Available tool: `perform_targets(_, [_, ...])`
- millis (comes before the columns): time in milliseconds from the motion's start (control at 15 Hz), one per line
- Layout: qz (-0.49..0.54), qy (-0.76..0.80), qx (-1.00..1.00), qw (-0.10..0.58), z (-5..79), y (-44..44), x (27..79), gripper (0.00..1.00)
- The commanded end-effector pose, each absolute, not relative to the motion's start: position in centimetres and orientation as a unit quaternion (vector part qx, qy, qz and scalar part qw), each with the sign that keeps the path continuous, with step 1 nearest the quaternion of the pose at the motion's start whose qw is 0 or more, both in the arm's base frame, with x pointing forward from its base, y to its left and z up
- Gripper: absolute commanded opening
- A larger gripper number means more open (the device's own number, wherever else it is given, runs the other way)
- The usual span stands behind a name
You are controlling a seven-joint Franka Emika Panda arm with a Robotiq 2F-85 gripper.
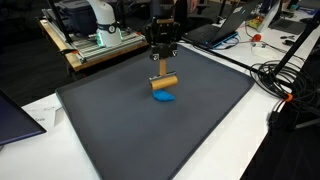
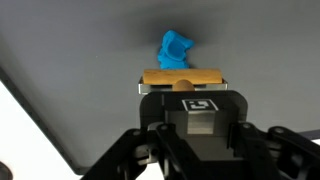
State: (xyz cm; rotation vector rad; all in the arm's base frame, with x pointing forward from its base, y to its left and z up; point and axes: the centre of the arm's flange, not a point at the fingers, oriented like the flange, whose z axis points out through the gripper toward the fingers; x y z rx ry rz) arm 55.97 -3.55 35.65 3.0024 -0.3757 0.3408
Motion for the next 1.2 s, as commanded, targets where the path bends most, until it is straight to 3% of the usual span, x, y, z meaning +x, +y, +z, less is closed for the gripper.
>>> perform_targets(0, [0.096,-0.104,0.989,0.053,35.8,-4.4,58.7,0.22])
perform_targets(1133, [0.027,-0.098,0.995,-0.002,29.5,-6.7,59.8,0.22])
